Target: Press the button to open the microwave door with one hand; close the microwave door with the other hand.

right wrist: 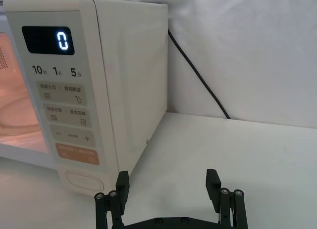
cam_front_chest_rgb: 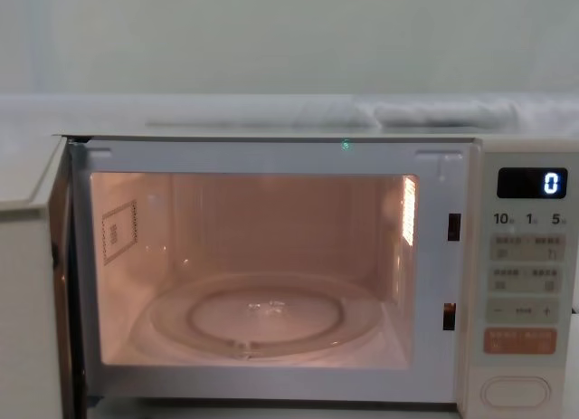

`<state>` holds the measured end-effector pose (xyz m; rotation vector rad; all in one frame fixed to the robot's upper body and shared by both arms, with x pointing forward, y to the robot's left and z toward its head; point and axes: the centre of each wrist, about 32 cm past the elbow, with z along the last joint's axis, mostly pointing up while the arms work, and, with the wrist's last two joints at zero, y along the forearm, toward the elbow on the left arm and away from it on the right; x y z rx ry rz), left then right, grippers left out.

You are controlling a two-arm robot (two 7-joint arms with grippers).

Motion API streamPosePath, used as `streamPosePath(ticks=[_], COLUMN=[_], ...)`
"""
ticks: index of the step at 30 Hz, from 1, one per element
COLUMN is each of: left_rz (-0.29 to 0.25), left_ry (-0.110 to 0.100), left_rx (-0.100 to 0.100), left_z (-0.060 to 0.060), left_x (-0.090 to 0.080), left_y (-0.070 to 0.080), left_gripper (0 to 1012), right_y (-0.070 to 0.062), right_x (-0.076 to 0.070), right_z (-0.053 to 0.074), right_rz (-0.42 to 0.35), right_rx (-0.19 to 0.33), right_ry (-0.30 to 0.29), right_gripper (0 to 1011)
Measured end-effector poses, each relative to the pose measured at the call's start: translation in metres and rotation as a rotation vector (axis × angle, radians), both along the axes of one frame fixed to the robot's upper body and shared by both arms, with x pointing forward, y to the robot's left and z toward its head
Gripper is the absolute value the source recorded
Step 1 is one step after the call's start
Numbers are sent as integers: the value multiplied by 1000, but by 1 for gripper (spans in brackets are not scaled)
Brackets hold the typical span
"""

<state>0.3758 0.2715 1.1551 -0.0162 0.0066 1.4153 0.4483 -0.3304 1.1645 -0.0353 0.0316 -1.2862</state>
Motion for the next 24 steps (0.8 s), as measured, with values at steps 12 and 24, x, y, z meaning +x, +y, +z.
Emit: streamPosePath(ticks=[12, 24], left_rz=[14, -126], left_ry=[-24, -95], left_rx=[48, 53], left_z=[9, 36], left_x=[-28, -38], left_y=[28, 49], left_gripper=[0, 0], right_y=[0, 0], right_x=[0, 0], right_z=[0, 0], right_rz=[0, 0], right_rx=[0, 0], right_ry=[0, 0], right_gripper=[1002, 1002])
